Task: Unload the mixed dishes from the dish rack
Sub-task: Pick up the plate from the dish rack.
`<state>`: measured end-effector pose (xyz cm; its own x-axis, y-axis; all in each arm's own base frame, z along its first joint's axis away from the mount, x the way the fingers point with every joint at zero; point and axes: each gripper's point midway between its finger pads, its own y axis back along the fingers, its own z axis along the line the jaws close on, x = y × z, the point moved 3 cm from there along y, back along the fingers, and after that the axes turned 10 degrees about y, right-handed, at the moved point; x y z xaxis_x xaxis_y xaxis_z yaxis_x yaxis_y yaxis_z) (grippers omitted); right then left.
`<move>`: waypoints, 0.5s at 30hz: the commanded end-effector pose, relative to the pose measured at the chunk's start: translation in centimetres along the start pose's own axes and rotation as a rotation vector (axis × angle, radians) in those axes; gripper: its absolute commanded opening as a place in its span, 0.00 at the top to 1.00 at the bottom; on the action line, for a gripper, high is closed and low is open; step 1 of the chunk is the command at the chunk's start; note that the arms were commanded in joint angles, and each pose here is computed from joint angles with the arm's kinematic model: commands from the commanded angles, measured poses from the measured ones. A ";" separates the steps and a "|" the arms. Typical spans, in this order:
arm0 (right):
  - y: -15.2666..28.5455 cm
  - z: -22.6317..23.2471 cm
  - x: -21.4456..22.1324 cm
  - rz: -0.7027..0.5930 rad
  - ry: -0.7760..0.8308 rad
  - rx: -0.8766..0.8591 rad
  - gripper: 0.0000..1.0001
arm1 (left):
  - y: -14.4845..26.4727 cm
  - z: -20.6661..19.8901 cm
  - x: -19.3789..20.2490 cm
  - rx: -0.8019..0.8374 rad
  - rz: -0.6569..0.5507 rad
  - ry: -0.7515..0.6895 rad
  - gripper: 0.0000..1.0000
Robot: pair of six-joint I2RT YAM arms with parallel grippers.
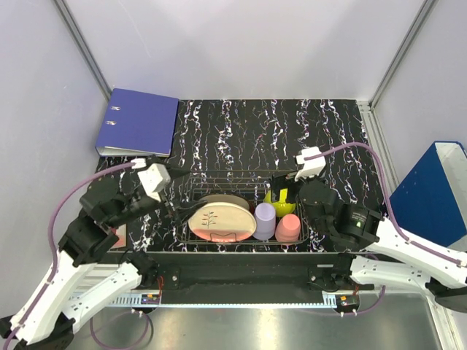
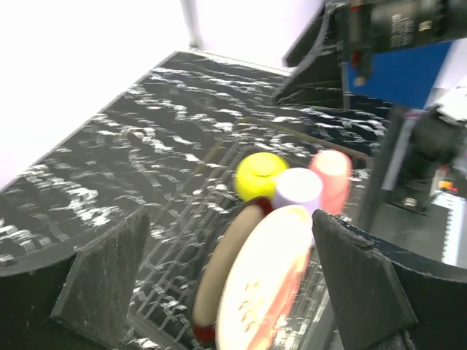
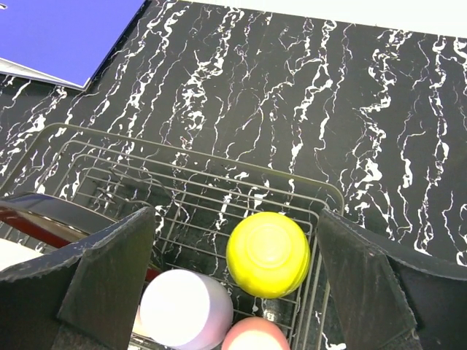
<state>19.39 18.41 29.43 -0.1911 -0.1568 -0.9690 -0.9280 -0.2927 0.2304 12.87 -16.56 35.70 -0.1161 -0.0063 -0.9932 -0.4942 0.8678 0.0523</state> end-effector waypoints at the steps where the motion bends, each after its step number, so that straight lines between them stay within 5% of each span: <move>1: 0.5 -0.5 -0.1 -0.033 -0.009 -0.002 0.00 | -2.3 -1.4 2.4 0.147 0.199 0.143 0.01; 4: 0.7 -1.1 0.5 -0.033 -0.024 0.011 0.00 | -2.8 -1.4 5.1 0.171 0.290 0.175 0.01; 10: 0.7 -1.0 0.9 -0.030 -0.041 0.008 0.00 | -3.0 0.0 6.3 0.119 0.264 0.073 0.15; 15: 0.2 -0.3 1.0 -0.018 -0.022 0.000 0.00 | -3.9 0.5 7.5 0.123 0.299 0.045 0.17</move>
<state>18.79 17.20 27.83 -0.1959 -0.1591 -0.9676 -0.9276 -0.2900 0.2355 13.63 -19.14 27.81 -0.3539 0.2298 -0.9066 -0.3262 0.8782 0.3499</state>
